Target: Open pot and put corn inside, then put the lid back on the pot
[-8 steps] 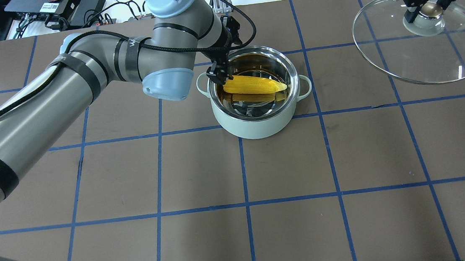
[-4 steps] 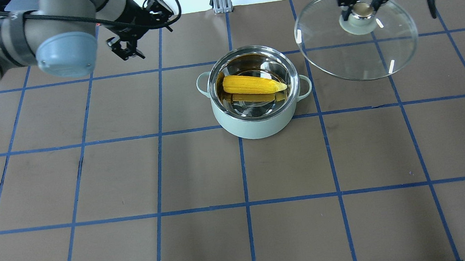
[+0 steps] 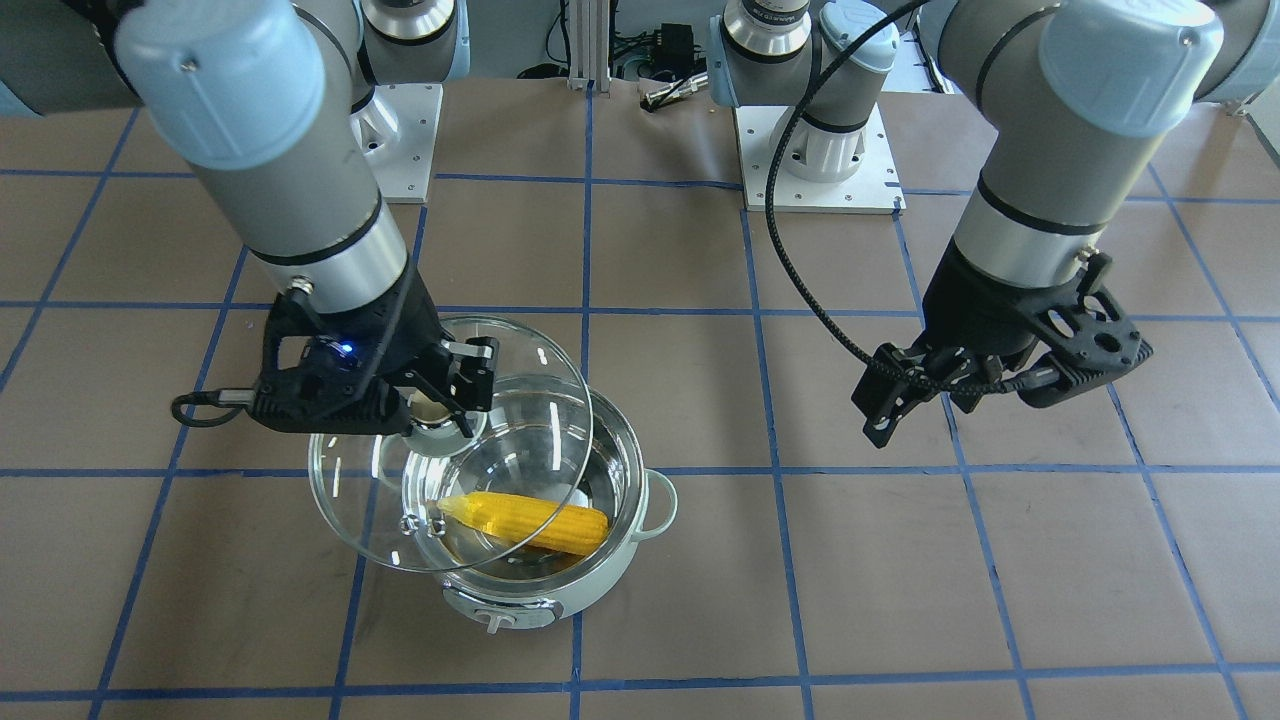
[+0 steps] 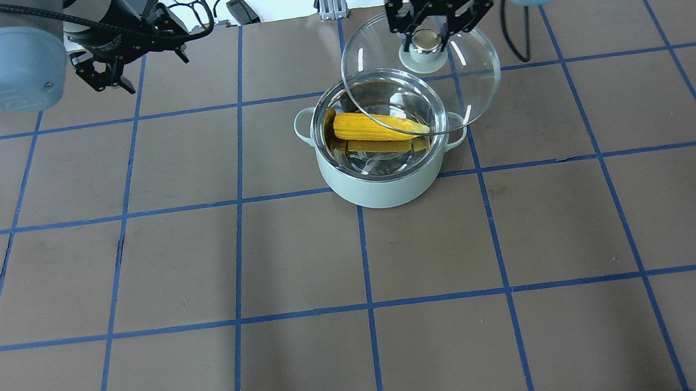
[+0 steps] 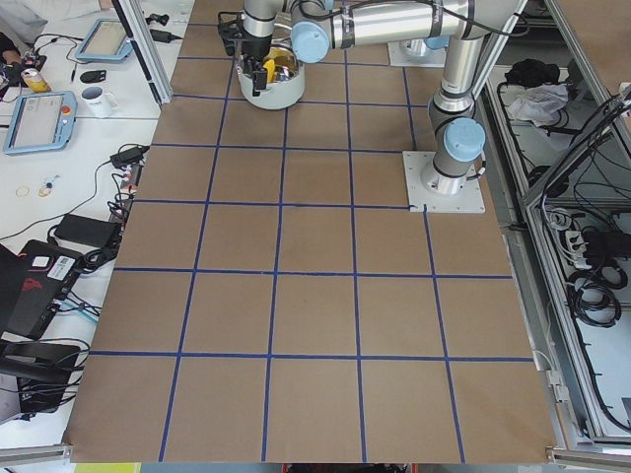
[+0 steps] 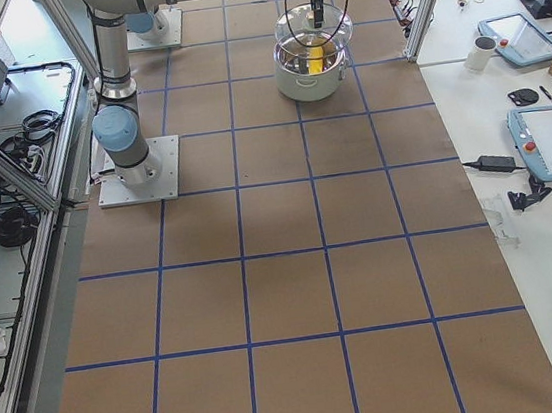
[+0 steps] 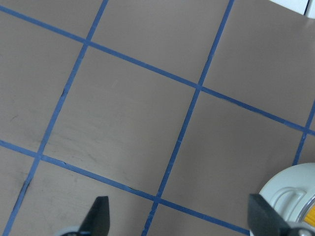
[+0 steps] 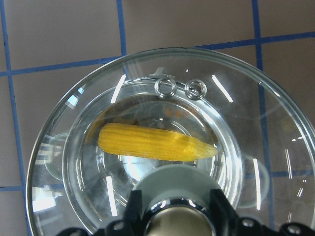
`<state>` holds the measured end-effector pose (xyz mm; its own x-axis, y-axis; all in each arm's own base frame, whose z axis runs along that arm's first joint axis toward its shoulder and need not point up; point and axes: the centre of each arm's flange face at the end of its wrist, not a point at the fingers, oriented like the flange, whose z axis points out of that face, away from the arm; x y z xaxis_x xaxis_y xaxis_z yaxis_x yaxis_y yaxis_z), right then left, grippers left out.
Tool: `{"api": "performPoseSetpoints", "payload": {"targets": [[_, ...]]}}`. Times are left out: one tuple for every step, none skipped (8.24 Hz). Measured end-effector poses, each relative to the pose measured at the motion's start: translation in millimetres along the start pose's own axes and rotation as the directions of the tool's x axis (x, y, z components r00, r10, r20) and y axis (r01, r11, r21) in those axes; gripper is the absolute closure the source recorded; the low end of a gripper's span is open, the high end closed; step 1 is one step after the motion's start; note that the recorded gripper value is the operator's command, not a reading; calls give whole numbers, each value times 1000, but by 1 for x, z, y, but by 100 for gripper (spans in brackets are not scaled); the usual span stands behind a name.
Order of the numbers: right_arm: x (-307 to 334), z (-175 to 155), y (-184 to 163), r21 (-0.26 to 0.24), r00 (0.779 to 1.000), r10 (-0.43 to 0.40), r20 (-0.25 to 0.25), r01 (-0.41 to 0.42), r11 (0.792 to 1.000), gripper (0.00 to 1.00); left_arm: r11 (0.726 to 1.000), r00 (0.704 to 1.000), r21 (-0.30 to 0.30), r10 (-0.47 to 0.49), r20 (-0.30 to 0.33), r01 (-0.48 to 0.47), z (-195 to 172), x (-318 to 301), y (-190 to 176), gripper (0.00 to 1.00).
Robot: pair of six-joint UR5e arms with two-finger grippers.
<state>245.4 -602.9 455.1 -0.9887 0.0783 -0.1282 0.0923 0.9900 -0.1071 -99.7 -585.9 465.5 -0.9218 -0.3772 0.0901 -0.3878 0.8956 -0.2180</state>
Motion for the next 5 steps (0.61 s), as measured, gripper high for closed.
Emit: {"api": "performPoseSetpoints", "payload": {"targets": [[-18,17,1,-6,1000,22,8,-22,1000,90,1000,1000,1,19,14,-19,-19,-5,10,0],[-32,37,2,-13,999,43,8,-42,999,91,999,999,-4,35,21,-35,-32,-7,20,0],[-38,57,4,-22,998,57,2,-57,998,91,999,999,-23,44,28,-43,-38,-8,29,0],[-40,72,7,-33,998,67,-4,-68,997,91,998,998,-48,49,36,-48,-38,-9,34,0],[-41,82,11,-38,997,75,-7,-76,996,91,996,997,-62,67,43,-65,-38,-10,36,0]]}}
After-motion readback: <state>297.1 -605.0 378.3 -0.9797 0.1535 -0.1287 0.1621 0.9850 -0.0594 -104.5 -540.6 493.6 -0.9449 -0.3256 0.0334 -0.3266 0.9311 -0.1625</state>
